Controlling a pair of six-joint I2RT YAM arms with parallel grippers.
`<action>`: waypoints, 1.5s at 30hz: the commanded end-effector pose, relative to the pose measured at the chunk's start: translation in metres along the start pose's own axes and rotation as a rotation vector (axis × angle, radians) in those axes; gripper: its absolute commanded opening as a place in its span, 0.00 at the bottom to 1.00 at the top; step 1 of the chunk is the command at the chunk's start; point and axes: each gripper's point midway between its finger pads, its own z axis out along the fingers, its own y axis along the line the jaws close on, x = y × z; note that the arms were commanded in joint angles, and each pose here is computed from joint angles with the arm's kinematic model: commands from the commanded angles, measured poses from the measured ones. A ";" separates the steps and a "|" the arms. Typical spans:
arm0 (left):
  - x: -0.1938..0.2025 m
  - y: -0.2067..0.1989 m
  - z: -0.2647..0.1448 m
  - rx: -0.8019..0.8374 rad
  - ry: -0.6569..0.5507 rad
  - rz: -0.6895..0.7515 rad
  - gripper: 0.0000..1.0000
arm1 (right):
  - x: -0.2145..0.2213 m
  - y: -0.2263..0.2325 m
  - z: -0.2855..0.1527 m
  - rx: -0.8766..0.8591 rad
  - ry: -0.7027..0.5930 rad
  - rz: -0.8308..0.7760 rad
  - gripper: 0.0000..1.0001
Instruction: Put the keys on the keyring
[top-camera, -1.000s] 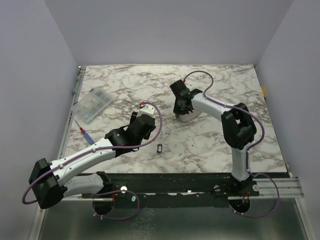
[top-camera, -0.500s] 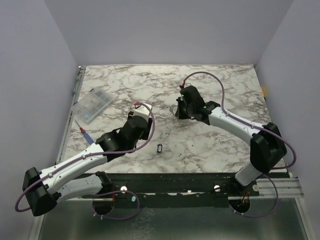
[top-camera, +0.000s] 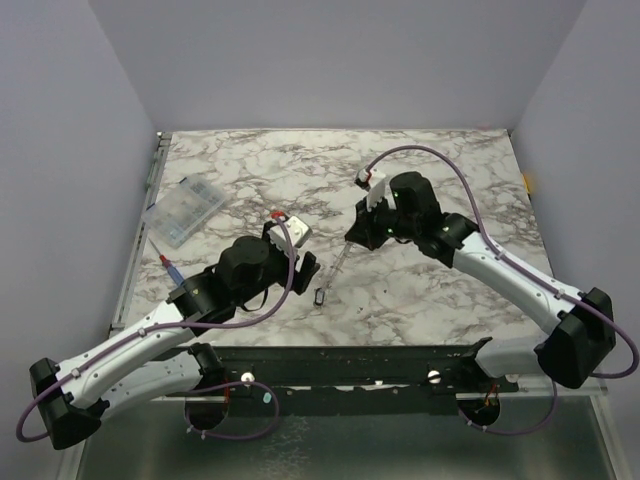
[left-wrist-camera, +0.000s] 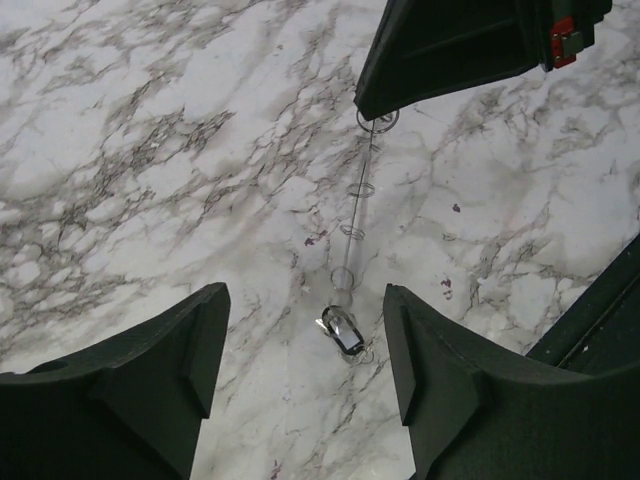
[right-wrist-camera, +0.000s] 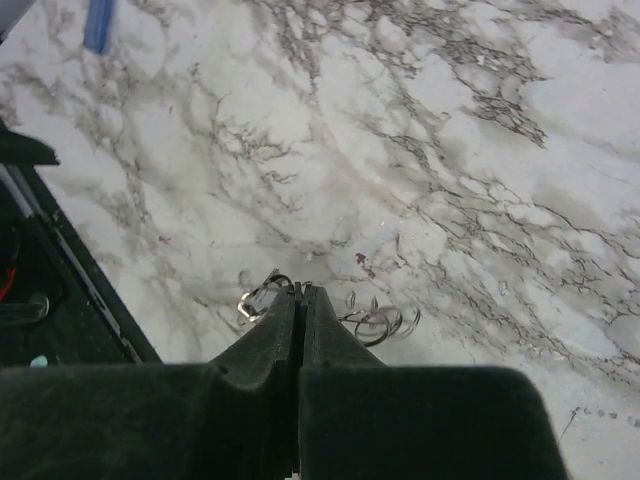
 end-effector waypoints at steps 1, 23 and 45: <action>-0.032 -0.031 -0.009 0.201 -0.084 0.142 0.79 | -0.006 0.034 -0.026 -0.179 -0.014 -0.157 0.01; -0.064 -0.064 0.027 0.322 -0.161 0.047 0.91 | -0.051 0.039 -0.064 -0.093 -0.121 -0.067 0.01; -0.082 -0.068 0.057 0.312 -0.297 0.047 0.71 | -0.068 0.065 -0.088 -0.197 -0.186 -0.039 0.01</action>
